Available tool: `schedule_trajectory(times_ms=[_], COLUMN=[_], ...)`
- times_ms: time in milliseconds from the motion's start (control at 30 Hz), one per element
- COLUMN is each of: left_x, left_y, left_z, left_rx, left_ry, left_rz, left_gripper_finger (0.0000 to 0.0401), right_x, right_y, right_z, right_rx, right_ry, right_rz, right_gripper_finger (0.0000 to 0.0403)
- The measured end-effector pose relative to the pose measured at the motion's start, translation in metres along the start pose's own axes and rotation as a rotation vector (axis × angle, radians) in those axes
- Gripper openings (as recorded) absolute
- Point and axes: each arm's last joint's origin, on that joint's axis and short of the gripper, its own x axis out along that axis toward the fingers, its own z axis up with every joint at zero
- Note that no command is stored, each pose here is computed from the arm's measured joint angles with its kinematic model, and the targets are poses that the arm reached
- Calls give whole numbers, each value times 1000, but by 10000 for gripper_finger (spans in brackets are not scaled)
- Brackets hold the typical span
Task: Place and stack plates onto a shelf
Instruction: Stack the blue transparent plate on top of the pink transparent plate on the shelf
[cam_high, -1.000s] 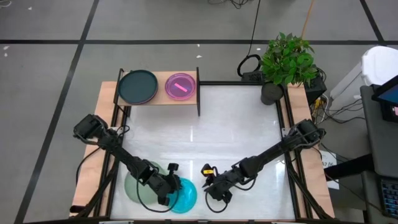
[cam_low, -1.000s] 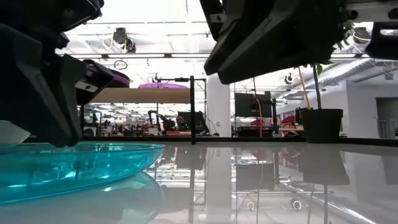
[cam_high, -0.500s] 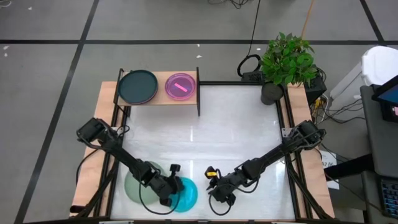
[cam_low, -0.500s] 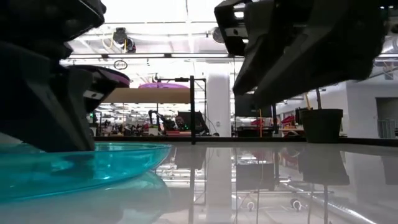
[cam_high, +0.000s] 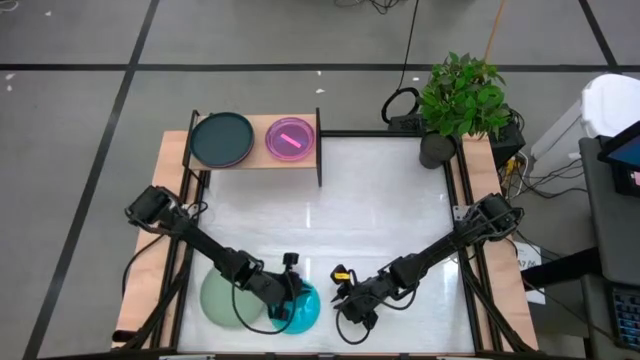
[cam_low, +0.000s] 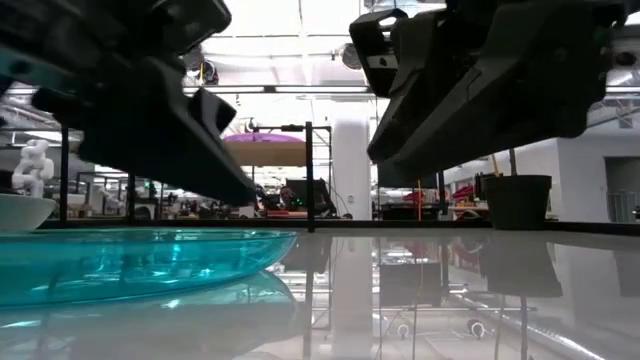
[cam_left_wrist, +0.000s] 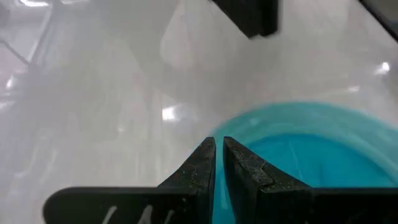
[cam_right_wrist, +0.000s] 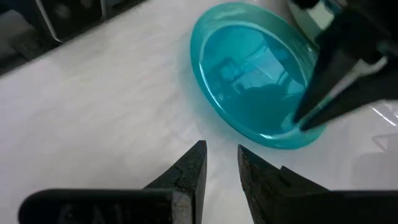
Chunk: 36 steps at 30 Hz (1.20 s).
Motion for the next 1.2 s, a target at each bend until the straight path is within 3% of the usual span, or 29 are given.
schedule_trajectory(times_ms=[167,300,467,833,1200], left_x=[-22,-29,-27,-16,-7], left_y=[-2,-9,-13,-10,8], left_z=[7,-1,-15,-18,-6], left_rx=[-63,-122,-140,-154,-122], left_ry=[68,184,272,258,153], left_rz=[-71,-161,-144,-114,-64], left_gripper_finger=[37,37,37,37,37], right_x=[0,0,0,0,0], right_y=[0,0,0,-1,0], right_z=[-1,-1,0,0,-2], right_rx=[-1,-2,-7,-23,-65], right_ry=[8,6,1,1,16], right_rz=[-6,-7,-9,-9,-2], right_gripper_finger=[76,76,76,76,77])
